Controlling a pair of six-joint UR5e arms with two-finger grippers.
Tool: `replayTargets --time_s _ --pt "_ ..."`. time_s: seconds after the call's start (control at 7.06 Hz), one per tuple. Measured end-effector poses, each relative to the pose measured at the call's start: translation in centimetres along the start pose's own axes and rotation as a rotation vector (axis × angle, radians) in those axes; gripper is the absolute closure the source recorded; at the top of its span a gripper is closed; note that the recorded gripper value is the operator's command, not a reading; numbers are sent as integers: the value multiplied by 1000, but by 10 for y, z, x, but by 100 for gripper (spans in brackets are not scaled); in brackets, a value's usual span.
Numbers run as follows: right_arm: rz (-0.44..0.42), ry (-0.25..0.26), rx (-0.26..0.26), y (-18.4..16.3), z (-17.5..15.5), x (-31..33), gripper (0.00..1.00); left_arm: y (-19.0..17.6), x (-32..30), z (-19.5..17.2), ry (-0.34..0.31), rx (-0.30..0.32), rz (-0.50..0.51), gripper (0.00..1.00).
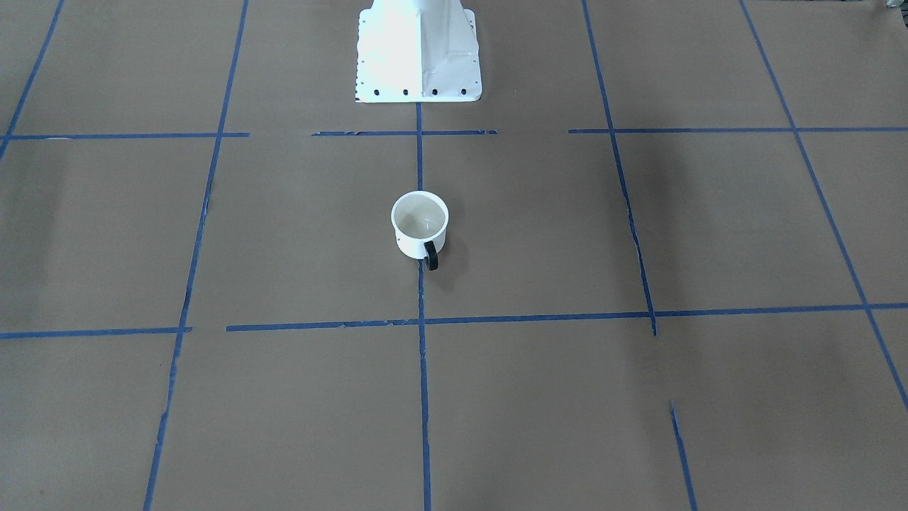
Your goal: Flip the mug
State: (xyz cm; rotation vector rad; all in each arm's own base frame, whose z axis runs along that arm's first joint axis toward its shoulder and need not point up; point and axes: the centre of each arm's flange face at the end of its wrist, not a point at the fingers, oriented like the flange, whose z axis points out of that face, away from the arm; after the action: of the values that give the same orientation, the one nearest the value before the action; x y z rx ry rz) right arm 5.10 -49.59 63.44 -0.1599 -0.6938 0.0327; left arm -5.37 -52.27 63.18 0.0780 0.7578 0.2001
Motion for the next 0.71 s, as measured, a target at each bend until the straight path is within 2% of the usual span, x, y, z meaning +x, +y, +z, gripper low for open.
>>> replayTargets --time_s 0.71 --pt "0 0 0 0 0 0 0 0 0 -2 -1 5 1 0"
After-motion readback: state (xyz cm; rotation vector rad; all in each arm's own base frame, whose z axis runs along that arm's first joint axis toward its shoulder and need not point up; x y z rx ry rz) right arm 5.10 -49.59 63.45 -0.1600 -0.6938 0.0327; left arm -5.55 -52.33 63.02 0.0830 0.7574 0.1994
